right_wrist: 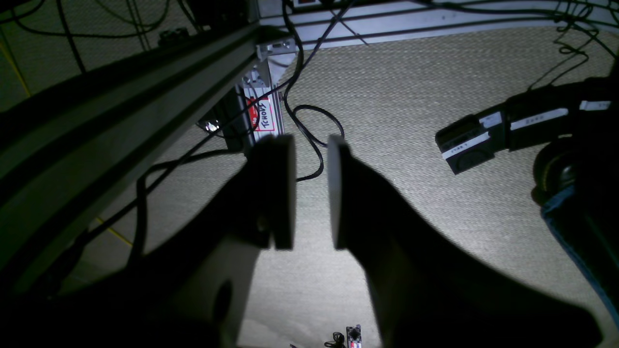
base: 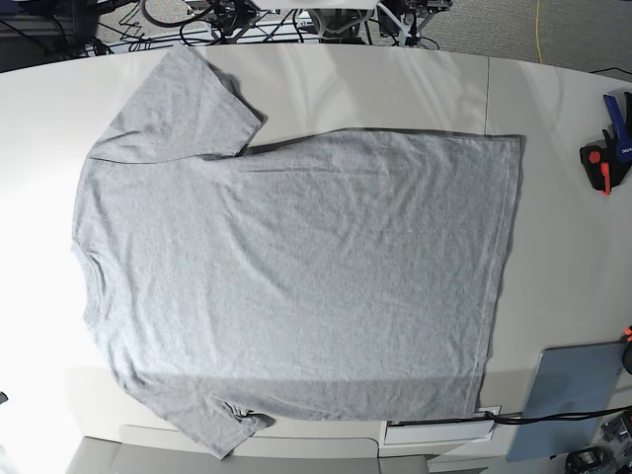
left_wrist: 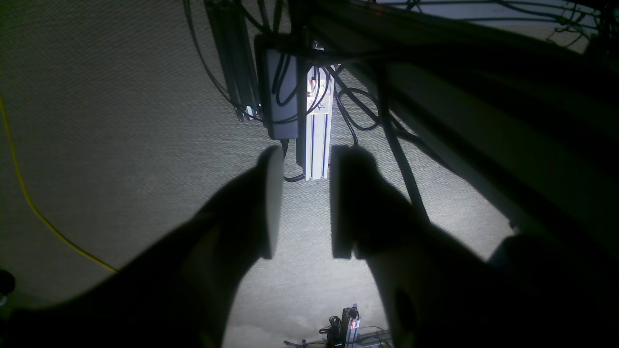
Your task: Fold the T-shirt properly
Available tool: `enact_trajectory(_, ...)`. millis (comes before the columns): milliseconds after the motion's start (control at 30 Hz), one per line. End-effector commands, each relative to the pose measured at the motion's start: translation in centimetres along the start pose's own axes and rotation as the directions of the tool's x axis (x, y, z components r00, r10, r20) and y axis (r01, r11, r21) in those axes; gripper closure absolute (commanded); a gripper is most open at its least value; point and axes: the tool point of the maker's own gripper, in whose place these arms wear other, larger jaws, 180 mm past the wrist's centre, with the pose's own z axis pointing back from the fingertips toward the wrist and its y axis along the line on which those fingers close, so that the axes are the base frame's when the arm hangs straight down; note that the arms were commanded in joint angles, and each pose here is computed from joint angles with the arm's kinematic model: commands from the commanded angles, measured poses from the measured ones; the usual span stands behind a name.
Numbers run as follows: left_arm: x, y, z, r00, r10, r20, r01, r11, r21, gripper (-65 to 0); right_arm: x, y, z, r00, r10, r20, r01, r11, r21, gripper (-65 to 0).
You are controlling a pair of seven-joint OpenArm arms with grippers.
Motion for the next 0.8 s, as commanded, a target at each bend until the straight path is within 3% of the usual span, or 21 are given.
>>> enact_trajectory(0,0.0,0.0,0.0,1.0,-0.001,0.005,0.001,1.0,-0.002,-18.3,0.2,-0.1,0.0,1.0,-0.003,0.014,0.003,1.0,0.002,-12.7)
enact_trajectory(467,-0.9,1.0,0.8,0.999,-0.003,0.037,0.003,1.0,0.019,-18.3,-1.8,-0.8,0.8,1.0,0.009,0.017,-0.009,1.0,-0.013,-12.7)
enact_trajectory(667,-1.5,2.1,2.6,0.994,0.042,0.103,-0.037,0.998,-0.052,-18.2,-3.1,-3.6,2.3,0.999,0.041,0.017,-0.04,0.998,-0.057,-12.7)
enact_trajectory(767,-1.7,3.1,3.6,0.992,0.05,0.119,-0.046,0.998,-0.037,-18.1,-4.0,-5.6,3.4,0.998,0.06,-0.001,-0.06,0.995,-0.079,-12.7)
